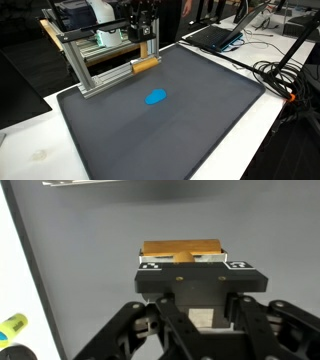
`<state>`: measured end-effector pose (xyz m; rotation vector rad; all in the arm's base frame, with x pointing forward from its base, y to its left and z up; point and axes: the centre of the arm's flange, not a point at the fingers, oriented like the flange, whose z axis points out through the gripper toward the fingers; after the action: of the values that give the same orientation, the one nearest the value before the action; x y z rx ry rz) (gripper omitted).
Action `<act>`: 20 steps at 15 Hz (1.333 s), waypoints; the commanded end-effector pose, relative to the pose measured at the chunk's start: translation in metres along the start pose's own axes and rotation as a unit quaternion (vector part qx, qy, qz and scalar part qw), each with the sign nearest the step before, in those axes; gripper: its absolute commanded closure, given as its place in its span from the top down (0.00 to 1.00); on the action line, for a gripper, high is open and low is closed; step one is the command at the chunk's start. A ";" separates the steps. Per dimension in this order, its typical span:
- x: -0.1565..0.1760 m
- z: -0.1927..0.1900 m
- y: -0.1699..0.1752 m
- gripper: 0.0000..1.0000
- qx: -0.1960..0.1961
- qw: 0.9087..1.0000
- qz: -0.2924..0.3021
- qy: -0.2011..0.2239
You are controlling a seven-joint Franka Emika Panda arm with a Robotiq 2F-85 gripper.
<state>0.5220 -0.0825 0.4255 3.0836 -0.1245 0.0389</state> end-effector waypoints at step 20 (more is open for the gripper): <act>-0.149 -0.027 -0.062 0.22 -0.029 0.999 0.026 0.033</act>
<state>0.4011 -0.0072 0.4387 3.0437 -0.2152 0.1298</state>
